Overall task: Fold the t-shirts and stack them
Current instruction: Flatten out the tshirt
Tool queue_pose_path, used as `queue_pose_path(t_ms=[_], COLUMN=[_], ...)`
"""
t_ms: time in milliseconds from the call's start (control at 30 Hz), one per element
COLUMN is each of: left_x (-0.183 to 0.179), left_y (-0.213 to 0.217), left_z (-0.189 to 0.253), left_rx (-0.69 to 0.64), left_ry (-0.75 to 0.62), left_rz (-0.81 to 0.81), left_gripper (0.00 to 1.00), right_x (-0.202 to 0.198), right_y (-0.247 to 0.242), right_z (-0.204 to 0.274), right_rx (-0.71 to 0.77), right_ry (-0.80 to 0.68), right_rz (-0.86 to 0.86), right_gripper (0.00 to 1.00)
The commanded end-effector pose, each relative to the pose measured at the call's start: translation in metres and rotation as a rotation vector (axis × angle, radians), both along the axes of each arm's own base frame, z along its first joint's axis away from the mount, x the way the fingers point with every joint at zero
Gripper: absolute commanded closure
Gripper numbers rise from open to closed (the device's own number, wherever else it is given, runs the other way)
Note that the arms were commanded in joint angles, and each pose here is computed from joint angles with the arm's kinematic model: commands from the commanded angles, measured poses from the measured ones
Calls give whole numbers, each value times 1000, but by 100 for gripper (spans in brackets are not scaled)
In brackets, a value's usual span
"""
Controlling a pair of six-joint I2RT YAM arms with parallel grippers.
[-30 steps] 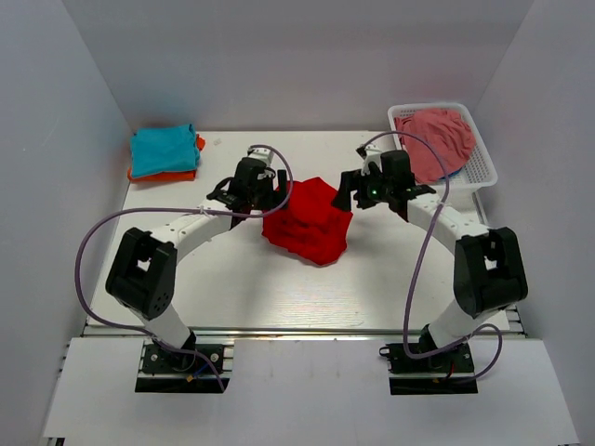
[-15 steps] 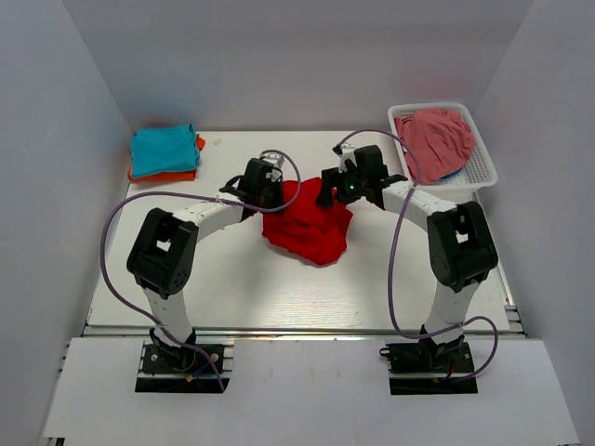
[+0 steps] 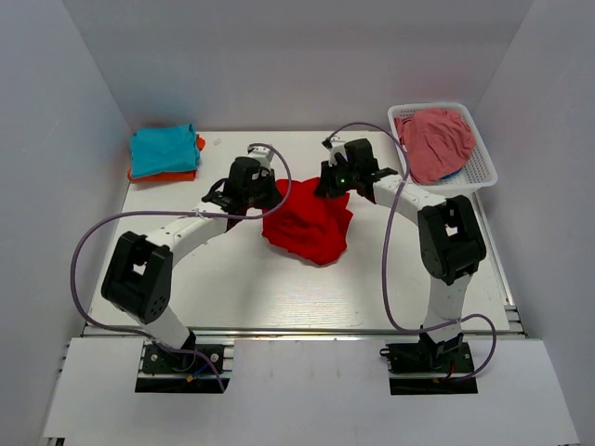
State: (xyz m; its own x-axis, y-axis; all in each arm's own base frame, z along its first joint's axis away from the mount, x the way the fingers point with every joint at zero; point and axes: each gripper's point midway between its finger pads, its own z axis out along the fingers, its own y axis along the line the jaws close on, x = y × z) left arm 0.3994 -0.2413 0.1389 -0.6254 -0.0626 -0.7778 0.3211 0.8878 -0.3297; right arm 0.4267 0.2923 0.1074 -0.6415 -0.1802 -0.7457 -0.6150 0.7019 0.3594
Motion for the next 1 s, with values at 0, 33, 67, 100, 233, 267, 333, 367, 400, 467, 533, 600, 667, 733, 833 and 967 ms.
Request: queue_pose_path(t_ms=[0,33,67,100,233,267,333,367,400,467,533,600,667,733,833,967], left_x=[1,0,1,2,5,6,6,3,1,-4,-19,-38,-56,-75,-101,-142], left_y=[6,6,8,12,20,22,23,29,33,40,49,56,54,55,58,61], left_z=[37,41,45,60,104,117,145,161,172,203,245,297,328,366,412,466], left_rx=[-19,-24,-13,-10,10,13,18,23,20,18,-16,-54,-75,-115,-139,-153], left_ry=[-107,-115,-132,-171,-274,-307,-378,-413,-430,-500,-597,-732,-815,-893,-989,-1106], left_rz=[10,10,11,21,31,35,37,56,72,77,84,69,23,-21,-74,-172], left_gripper=[100,100,100,100,100,100,100,100,100,100,100,100,100,100,100,100], right_x=[6,7,10,11,18,15,12,8,6,-3,-16,-44,-61,-79,-118,-171], right_y=[3,1,-3,-8,-33,-41,-56,-61,-67,-87,-95,-104,-103,-108,-113,-134], right_z=[33,39,45,71,147,173,209,232,245,284,318,373,401,425,473,532], right_rx=[29,28,19,26,62,78,84,100,100,102,127,161,202,225,286,345], right_ry=[-85,-105,-134,-199,-433,-502,-587,-631,-656,-746,-819,-947,-1002,-1054,-1174,-1339], right_rz=[20,11,-6,-39,-172,-191,-265,-280,-312,-374,-388,-360,-315,-304,-244,-230], right_gripper=[100,100,100,100,100,100,100,100,100,100,100,100,100,100,100,100])
